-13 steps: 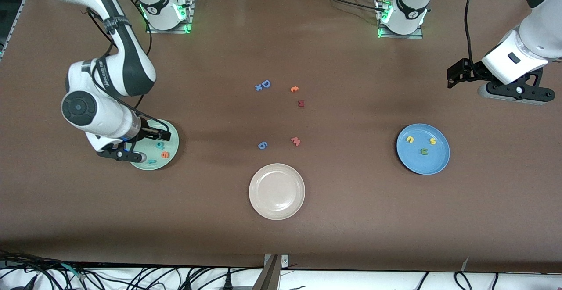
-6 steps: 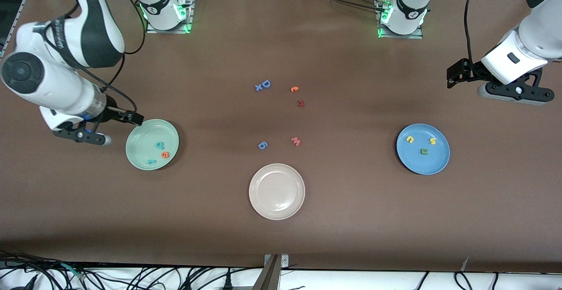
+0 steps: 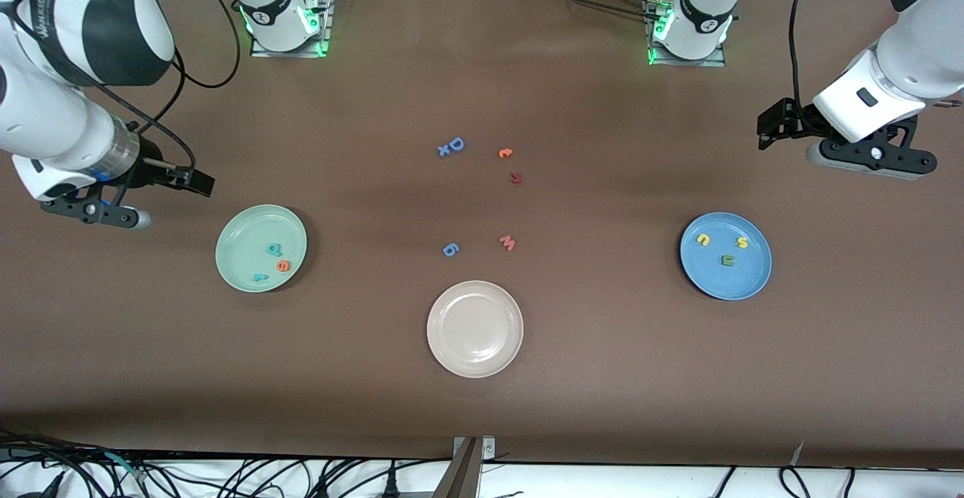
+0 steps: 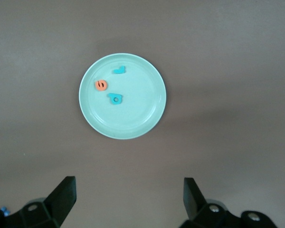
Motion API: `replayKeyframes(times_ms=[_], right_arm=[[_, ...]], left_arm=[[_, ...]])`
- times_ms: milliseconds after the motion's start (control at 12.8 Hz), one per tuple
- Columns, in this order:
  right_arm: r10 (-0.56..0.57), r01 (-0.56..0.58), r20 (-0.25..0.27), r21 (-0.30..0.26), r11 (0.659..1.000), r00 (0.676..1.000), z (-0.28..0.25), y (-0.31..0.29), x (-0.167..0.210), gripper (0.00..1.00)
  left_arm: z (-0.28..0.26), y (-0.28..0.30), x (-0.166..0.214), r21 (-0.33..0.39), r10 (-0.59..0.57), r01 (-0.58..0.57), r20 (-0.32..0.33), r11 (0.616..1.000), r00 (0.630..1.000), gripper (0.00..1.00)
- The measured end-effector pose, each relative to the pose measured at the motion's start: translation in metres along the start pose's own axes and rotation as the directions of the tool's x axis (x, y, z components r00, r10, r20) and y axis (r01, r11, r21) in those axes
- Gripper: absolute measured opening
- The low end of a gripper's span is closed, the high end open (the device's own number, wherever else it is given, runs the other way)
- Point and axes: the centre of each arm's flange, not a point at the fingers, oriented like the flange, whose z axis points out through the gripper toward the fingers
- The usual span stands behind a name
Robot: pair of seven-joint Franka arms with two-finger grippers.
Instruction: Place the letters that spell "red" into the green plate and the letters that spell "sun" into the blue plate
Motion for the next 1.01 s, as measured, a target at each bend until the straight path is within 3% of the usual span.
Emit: replayKeyframes(times_ms=[390, 1014], right_arm=[[-0.012, 0.012, 0.030, 0.019, 1.000, 0.999, -0.033, 0.022, -0.010, 1.00], [-0.099, 0.098, 0.018, 0.043, 0.994, 0.995, -0.066, 0.064, -0.009, 1.00]], left_arm=[[0.000, 0.000, 0.000, 0.000, 0.001, -0.001, 0.002, 1.000, 1.000, 1.00], [0.000, 0.008, 0.000, 0.001, 0.014, -0.014, 0.003, 1.000, 1.000, 1.00]])
